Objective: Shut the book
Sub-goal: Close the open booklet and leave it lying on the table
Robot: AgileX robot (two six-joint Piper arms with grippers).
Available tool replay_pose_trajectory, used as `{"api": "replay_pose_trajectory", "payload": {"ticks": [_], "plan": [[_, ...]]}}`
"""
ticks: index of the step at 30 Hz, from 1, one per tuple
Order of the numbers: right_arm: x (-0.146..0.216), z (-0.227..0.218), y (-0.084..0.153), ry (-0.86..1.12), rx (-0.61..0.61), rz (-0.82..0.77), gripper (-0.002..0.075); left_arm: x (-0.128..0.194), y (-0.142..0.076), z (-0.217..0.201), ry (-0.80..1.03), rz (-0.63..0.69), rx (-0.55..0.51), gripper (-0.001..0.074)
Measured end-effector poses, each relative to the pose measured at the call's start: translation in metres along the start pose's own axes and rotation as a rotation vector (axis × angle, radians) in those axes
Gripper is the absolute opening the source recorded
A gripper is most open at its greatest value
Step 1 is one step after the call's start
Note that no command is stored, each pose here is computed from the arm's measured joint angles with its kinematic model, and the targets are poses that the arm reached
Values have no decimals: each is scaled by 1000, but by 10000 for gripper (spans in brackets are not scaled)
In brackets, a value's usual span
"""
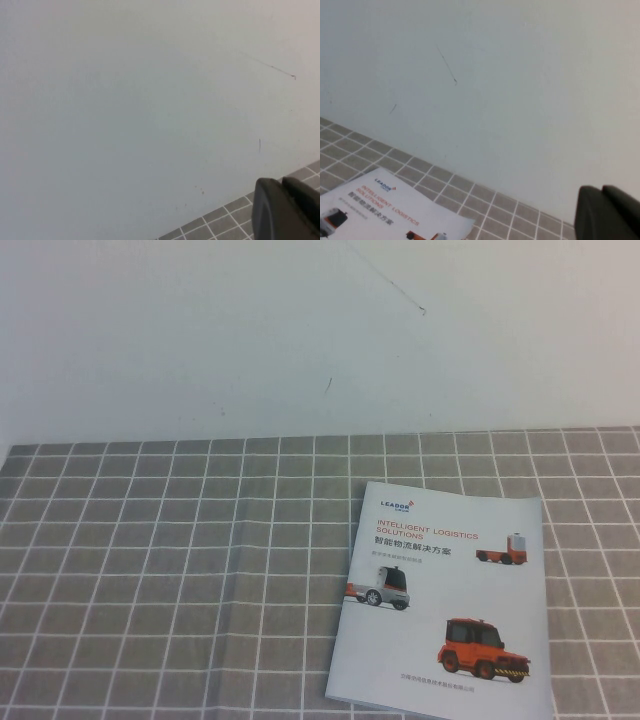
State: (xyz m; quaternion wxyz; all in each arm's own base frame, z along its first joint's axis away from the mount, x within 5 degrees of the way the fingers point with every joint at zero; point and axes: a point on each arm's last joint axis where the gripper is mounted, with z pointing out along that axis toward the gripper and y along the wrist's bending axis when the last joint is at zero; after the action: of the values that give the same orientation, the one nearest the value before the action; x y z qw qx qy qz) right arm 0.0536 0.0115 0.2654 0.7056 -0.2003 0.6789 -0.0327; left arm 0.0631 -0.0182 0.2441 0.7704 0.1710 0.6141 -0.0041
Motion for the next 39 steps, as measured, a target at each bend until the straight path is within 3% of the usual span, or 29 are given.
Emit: {"api": "replay_pose_trajectory", "payload": {"ticks": [32,39], "plan": [[-1,-1,0,-18,5,0,-2,-2,0,-4,-52,-1,-12,-4],[1,-1,0,10,1,0,-2,20,-4,-15,-18,-145,-25,-4]]}}
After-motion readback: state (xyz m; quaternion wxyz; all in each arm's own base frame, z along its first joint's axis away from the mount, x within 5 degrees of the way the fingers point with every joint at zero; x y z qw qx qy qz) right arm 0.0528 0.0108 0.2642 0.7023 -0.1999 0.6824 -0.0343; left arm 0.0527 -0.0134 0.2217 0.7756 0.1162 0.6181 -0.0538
